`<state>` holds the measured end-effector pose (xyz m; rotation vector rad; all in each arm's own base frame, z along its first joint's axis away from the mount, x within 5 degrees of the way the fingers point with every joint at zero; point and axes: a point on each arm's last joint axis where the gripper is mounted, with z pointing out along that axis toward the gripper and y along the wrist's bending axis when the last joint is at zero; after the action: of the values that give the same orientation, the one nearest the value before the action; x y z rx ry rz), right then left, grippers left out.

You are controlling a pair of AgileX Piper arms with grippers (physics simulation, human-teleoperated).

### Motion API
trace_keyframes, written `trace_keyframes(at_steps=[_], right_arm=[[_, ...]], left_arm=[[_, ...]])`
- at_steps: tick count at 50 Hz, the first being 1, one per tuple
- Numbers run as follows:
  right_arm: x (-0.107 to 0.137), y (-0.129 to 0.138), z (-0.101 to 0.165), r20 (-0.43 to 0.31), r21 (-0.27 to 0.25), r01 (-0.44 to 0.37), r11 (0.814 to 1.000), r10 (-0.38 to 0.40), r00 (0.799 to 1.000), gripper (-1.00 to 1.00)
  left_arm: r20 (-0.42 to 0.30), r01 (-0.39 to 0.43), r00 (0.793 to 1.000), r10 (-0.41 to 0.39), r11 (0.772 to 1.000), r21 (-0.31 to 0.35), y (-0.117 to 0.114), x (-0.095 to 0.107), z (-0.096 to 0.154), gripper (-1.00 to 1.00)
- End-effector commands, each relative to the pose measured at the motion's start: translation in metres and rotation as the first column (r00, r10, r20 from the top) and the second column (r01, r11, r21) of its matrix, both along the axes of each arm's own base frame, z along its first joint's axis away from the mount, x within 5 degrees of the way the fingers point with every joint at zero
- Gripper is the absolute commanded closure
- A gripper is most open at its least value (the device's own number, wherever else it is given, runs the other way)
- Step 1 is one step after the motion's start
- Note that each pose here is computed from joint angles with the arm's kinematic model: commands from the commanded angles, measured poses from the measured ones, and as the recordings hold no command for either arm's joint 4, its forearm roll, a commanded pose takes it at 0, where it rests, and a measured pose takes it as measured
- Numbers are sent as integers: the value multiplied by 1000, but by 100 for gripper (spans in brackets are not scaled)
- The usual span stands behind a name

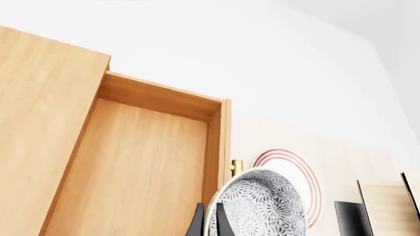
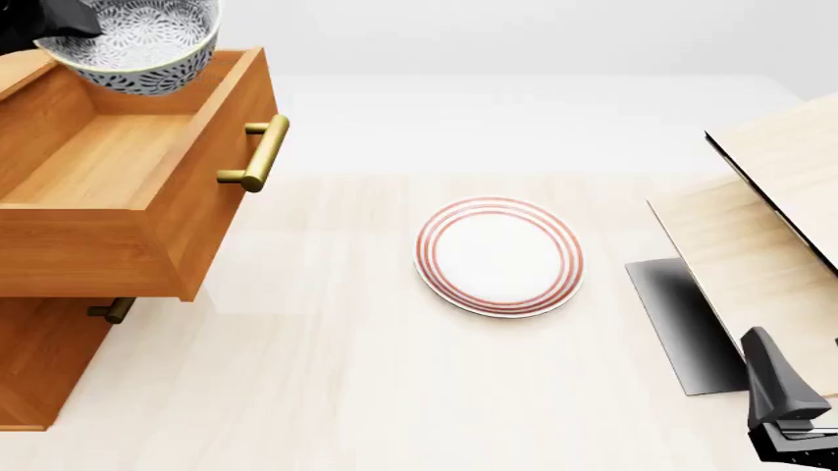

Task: Open the top drawer of the cabinet and put the bowl in it.

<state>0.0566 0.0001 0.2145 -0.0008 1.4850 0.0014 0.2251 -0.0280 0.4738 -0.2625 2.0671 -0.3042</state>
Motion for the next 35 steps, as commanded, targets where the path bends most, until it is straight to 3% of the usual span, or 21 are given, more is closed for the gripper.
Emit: trace_keyframes(at_steps=[1, 35], right_arm=[[0, 0, 0, 1, 0, 1, 1000, -1, 1000, -100], [0, 0, 0, 1, -1, 1, 1000, -1, 1000, -100]], left_arm=[[17, -57, 998, 57, 998, -20, 12, -11, 1, 100], [0, -178, 984, 178, 983, -50, 34, -13, -14, 100]])
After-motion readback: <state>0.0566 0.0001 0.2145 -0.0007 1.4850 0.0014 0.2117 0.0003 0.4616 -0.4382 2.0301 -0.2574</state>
